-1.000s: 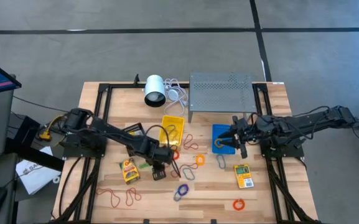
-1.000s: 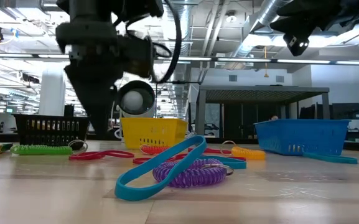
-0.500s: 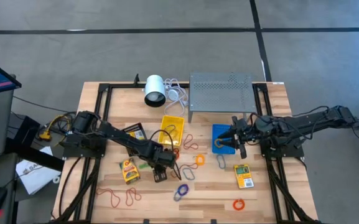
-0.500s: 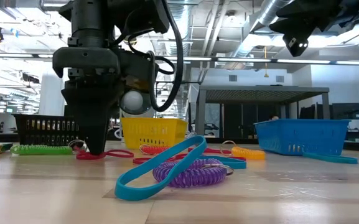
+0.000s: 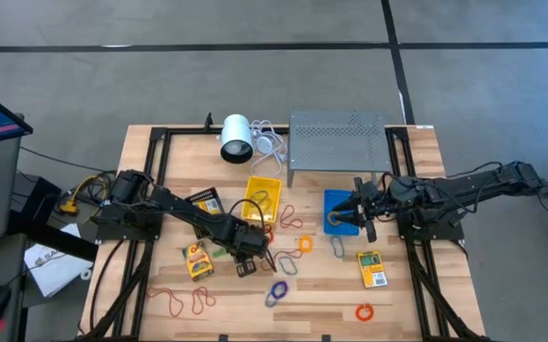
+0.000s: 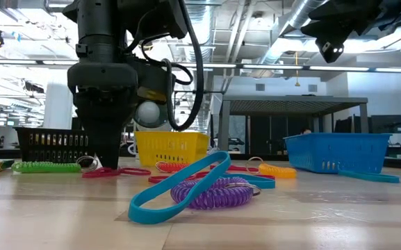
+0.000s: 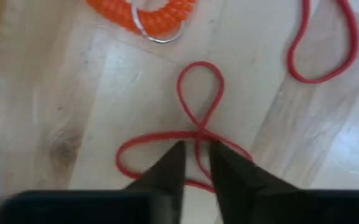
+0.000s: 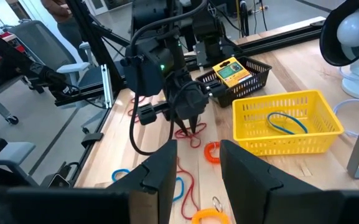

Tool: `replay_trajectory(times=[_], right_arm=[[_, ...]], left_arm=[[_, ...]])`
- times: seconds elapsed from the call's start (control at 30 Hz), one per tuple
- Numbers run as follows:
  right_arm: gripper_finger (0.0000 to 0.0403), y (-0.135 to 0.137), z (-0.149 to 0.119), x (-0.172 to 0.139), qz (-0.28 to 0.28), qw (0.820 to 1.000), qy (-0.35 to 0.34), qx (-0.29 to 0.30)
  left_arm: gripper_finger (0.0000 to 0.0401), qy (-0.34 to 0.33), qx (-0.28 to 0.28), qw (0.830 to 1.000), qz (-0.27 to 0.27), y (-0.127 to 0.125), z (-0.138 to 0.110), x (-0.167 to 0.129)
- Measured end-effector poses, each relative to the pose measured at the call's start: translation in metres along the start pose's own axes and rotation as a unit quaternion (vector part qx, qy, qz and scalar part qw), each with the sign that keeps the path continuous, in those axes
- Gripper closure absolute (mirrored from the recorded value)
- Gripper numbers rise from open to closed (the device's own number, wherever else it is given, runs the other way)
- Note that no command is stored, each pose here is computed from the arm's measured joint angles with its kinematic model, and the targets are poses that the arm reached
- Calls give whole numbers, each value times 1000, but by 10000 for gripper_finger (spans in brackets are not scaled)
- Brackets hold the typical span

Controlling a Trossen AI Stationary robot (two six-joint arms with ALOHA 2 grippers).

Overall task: Pick & Place Office Desk Supplies
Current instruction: Put the top left red rubber band into the yellow basket

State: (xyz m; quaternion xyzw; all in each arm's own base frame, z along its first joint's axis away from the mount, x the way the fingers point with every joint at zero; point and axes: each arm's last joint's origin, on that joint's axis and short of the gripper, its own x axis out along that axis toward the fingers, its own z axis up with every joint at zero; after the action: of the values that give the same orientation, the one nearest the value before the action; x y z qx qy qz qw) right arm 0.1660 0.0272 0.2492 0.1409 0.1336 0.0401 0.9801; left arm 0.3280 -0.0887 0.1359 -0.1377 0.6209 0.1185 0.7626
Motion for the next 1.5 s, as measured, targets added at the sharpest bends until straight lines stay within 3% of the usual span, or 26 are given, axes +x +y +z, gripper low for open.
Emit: replay_trajectory(times=[0.07,0.4,0.77,1.03,1.2,1.5], right_arm=[[285,0,0,0,0,1000,0,0],[285,0,0,0,0,1000,0,0],[285,0,1,0,0,1000,-3,0],[285,0,2,0,1,1000,-8,1],[285,1,3,0,4,1000,-16,0],[285,-3,4,0,-7,1000,-20,-1]], left_arm=[[389,1,7,1000,2,0,0,0],[400,-8,10,1000,-18,-2,0,-7],[401,-105,3,992,-75,4,1,-77],[401,-191,-4,978,-85,11,0,-118],[401,-236,7,970,-63,17,0,-132],[401,-282,18,958,37,45,17,-136]])
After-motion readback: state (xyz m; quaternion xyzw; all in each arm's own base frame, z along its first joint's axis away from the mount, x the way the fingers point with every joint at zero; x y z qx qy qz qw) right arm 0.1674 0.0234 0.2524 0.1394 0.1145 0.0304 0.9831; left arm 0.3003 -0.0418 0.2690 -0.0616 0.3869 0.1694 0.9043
